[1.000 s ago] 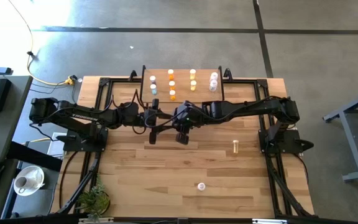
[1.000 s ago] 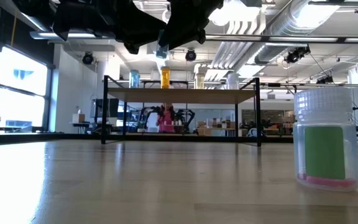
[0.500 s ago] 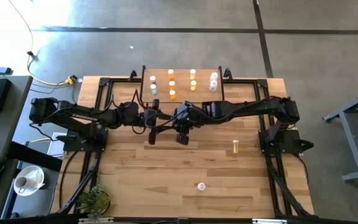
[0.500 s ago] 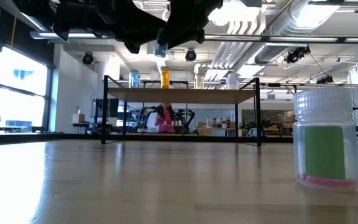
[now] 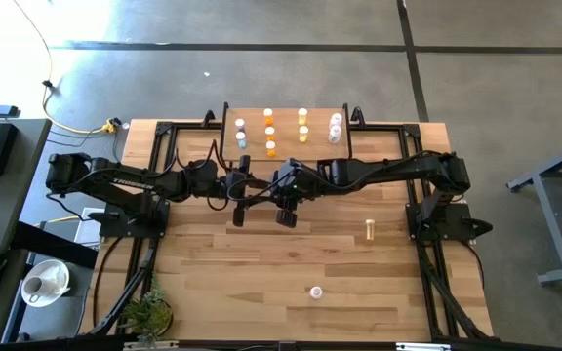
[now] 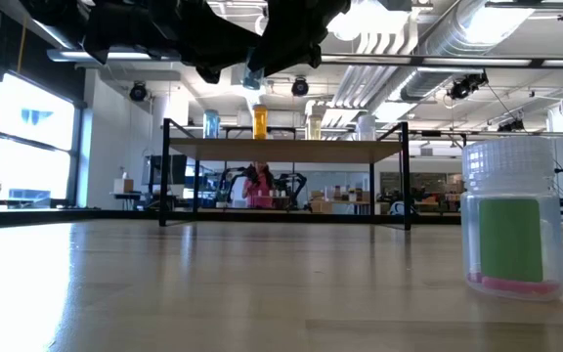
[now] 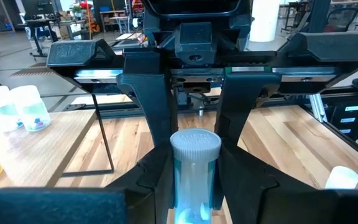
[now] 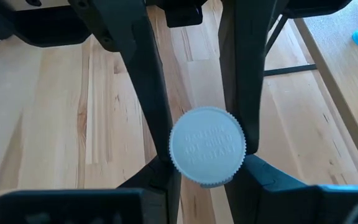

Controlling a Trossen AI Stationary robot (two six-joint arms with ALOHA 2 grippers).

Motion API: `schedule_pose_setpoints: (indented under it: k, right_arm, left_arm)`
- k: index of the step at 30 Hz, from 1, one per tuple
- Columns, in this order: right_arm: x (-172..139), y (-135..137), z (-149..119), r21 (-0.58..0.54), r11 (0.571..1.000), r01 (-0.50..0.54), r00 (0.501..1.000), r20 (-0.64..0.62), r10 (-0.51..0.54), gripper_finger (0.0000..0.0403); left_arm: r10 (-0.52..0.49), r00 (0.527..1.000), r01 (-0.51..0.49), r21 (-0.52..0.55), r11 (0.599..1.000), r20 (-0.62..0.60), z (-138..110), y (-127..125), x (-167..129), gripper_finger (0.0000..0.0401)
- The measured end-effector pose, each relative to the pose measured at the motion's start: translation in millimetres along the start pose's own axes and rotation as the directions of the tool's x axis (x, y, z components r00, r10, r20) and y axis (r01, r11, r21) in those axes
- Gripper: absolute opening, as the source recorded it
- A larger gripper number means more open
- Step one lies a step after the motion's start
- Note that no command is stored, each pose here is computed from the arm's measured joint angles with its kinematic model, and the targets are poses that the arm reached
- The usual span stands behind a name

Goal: Pick and place medicine bottles onto shelf by color
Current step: Put the blue pill bottle on the shelf aligned with the other blue pill bottle

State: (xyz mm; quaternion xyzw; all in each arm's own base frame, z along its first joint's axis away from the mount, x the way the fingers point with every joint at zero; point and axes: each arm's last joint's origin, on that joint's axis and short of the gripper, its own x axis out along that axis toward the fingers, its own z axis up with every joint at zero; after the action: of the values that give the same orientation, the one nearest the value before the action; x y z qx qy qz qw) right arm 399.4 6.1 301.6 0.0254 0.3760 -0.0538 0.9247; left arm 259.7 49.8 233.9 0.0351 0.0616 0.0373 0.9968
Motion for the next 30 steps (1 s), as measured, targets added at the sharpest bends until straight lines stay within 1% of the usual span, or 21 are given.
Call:
schedule_pose_setpoints:
  k: [3,5,12,16,23,30]
  right_arm:
    - [0.0,0.0,-0.1,-0.011,1.000,0.000,1.000,-0.001,0.000,0.0086]
    - [0.0,0.0,-0.1,-0.014,1.000,0.000,1.000,-0.001,0.000,0.0094]
    - [0.0,0.0,-0.3,-0.015,1.000,0.001,1.000,-0.003,-0.001,0.0153]
    - [-1.2,-0.4,-0.6,-0.015,1.000,0.002,1.000,-0.008,-0.002,0.0177]
    - [-13.3,-1.7,-3.4,-0.020,1.000,0.005,0.999,-0.047,-0.006,0.0184]
    - [-29.7,-3.3,-3.4,-0.020,1.000,0.006,0.999,-0.054,-0.007,0.0184]
  left_arm:
    - [-0.004,1.000,0.004,0.000,1.000,-0.002,-0.2,-0.1,0.0,0.0105]
    - [-0.014,1.000,0.014,0.000,1.000,-0.001,-0.2,-0.4,0.0,0.0101]
    - [-0.020,1.000,0.020,0.000,1.000,-0.003,-0.4,-0.8,0.0,0.0098]
    - [-0.019,1.000,0.019,0.000,1.000,-0.004,-0.5,-0.8,0.0,0.0098]
    - [0.036,0.999,-0.036,-0.005,0.999,-0.005,0.0,0.9,-0.2,0.0097]
    - [0.072,0.997,-0.072,0.003,0.997,0.007,3.5,2.1,-3.1,0.0097]
